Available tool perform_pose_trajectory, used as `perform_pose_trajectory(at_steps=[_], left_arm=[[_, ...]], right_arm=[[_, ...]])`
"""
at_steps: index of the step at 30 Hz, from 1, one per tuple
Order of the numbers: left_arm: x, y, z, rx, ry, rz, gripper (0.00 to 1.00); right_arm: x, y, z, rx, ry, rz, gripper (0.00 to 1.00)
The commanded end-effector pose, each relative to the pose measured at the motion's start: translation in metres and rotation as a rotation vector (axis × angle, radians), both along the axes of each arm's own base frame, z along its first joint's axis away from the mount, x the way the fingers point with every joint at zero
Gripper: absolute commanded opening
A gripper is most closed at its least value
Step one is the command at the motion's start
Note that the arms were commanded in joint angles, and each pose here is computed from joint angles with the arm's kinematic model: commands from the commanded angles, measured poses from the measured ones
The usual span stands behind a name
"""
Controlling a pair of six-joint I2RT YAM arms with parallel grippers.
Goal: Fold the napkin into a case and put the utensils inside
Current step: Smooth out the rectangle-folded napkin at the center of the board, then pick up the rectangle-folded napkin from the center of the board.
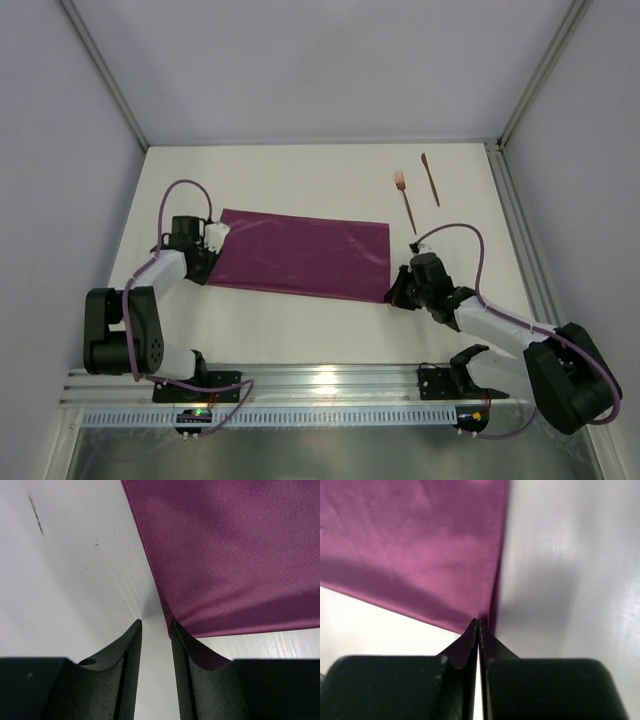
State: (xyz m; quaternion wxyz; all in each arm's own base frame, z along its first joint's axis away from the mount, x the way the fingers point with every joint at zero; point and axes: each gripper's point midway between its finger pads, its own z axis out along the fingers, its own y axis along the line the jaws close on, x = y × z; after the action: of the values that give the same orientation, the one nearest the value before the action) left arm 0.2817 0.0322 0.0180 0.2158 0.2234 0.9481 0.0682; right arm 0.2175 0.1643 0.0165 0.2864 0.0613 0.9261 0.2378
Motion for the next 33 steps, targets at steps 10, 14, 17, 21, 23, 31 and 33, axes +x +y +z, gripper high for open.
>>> perform_pose_trajectory(at_steps=[10, 14, 17, 21, 23, 31, 33], left_arm=[[-0.02, 0.001, -0.013, 0.004, 0.053, -0.014, 0.33], [-0.021, 0.0, -0.011, 0.002, 0.046, -0.015, 0.33], [-0.021, 0.0, -0.01, 0.0, 0.047, -0.016, 0.33], [-0.02, -0.001, -0.009, -0.002, 0.042, -0.015, 0.33], [-0.021, -0.001, -0.009, -0.002, 0.041, -0.015, 0.33], [-0.019, -0.002, -0.005, -0.009, 0.03, -0.016, 0.33], [-0.019, -0.002, -0.005, -0.009, 0.027, -0.017, 0.33]], right_arm=[[0.007, -0.034, 0.042, -0.028, -0.089, -0.105, 0.33], [0.0, -0.025, 0.021, 0.011, -0.022, -0.091, 0.35], [0.0, -0.015, 0.015, 0.068, 0.001, -0.082, 0.35], [-0.003, -0.006, 0.004, 0.1, 0.049, -0.067, 0.35], [-0.004, -0.004, 0.002, 0.118, 0.047, -0.06, 0.35], [-0.012, -0.007, -0.004, 0.146, 0.052, -0.091, 0.3], [-0.008, -0.007, -0.001, 0.144, 0.035, -0.098, 0.27]])
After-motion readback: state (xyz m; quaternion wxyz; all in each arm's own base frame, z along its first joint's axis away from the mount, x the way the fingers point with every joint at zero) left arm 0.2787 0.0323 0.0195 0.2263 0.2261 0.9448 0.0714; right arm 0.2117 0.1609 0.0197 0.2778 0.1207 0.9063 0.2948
